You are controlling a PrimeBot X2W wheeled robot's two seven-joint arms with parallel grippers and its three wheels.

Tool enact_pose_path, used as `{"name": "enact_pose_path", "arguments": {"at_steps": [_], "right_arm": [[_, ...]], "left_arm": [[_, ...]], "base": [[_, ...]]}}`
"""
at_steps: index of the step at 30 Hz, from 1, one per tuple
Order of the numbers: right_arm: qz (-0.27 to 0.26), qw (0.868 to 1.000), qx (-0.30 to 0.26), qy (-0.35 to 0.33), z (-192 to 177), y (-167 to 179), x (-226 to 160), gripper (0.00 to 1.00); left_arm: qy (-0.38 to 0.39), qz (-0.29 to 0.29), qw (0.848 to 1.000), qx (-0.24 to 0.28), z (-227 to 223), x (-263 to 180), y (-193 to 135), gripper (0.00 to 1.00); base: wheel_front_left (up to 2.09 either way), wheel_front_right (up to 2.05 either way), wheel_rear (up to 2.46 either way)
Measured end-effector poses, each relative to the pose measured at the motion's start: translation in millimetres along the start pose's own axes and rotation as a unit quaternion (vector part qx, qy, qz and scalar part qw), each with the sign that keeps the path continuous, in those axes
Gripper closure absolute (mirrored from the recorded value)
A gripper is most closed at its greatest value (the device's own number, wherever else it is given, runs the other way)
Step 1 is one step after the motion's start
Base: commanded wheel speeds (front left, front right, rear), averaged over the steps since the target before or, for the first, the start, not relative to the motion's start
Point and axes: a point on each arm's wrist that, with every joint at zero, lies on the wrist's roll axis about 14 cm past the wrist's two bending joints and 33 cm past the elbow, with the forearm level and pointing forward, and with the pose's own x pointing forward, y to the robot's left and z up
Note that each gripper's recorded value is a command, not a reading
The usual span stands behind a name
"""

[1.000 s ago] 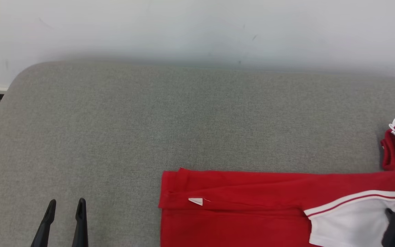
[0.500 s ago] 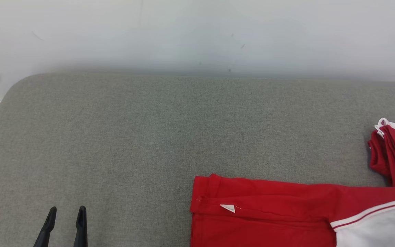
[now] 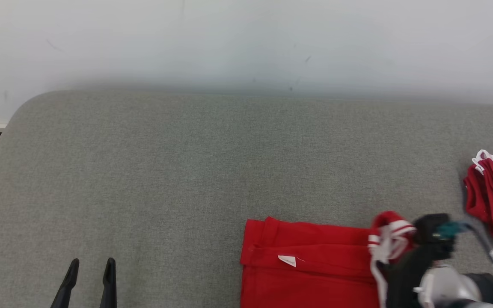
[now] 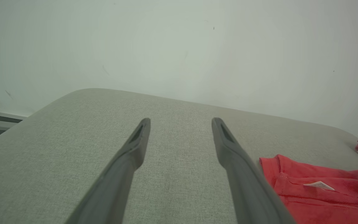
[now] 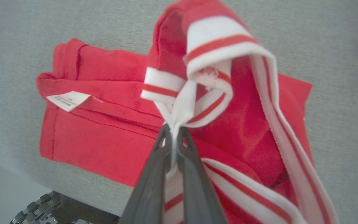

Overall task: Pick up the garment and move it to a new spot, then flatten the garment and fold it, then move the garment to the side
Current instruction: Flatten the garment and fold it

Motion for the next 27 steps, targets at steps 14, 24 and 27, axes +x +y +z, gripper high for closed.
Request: {"name": "enact_pose_path", "arguments": {"at_steps": [14,24,27], "right_arm": [[0.134,0.986,-0.097,0.034,4.7,99.9,50.9,1.0],[0.188,0.974,-0.119,0.05,3.9,137.5,69.7,1.0],[0.195,0.972,-0.12,0.051,5.9,142.8,73.5,1.0]], "left_arm": [[0.002,0.009,1.0,-0.004,-2.4,-1.0,2.0,0.0],[0.0,0.026,1.0,-0.003,-0.9,-5.8,10.0,0.0],[0.0,0.03,1.0,-0.003,-0.4,-7.3,12.3,0.0]], "base": [[0.0,0.0,0.0],[0.0,0.0,0.0],[0.0,0.0,0.0]]}}
